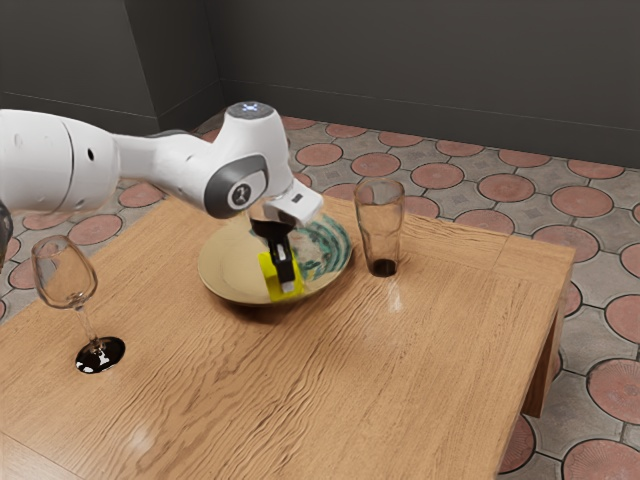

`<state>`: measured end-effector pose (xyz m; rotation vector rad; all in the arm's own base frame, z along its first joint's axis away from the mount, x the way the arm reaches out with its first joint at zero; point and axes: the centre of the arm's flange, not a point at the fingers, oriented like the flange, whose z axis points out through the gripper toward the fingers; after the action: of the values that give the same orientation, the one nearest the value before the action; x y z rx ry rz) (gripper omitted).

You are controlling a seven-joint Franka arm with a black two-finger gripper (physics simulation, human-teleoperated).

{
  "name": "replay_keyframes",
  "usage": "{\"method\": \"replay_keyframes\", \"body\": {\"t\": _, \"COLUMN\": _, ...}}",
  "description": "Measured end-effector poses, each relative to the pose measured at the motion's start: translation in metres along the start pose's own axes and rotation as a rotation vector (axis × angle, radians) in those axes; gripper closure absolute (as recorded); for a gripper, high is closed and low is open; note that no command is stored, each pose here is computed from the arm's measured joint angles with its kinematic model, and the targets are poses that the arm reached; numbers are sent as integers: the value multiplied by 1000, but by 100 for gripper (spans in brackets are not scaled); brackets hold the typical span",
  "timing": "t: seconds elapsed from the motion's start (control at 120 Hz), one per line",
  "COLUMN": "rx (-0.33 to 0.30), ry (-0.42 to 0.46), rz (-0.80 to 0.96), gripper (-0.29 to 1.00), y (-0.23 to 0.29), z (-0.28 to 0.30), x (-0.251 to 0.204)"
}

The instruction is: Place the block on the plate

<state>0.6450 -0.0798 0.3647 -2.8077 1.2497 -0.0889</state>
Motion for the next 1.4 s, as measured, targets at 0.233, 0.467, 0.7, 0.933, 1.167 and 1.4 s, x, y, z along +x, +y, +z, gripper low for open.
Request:
{"method": "replay_keyframes", "body": {"t": 0.233, "rx": -6, "ry": -13, "rz": -8, "gripper": 26, "y": -44, "z": 13, "x": -4}}
{"method": "replay_keyframes", "body": {"t": 0.467, "rx": 21, "ry": -45, "rz": -20, "gripper": 26, "y": -90, "z": 23, "x": -12}}
{"method": "replay_keyframes", "body": {"t": 0.7, "rx": 33, "ry": -73, "rz": 5, "gripper": 26, "y": -118, "z": 48, "x": -10}}
{"method": "replay_keyframes", "body": {"t": 0.933, "rx": 49, "ry": -70, "rz": 54, "gripper": 26, "y": -132, "z": 65, "x": 2}}
{"method": "replay_keyframes", "body": {"t": 1.167, "rx": 35, "ry": -74, "rz": 81, "gripper": 23, "y": -132, "z": 70, "x": 1}}
{"method": "replay_keyframes", "body": {"t": 1.4, "rx": 30, "ry": -62, "rz": 99, "gripper": 8, "y": -133, "z": 62, "x": -1}}
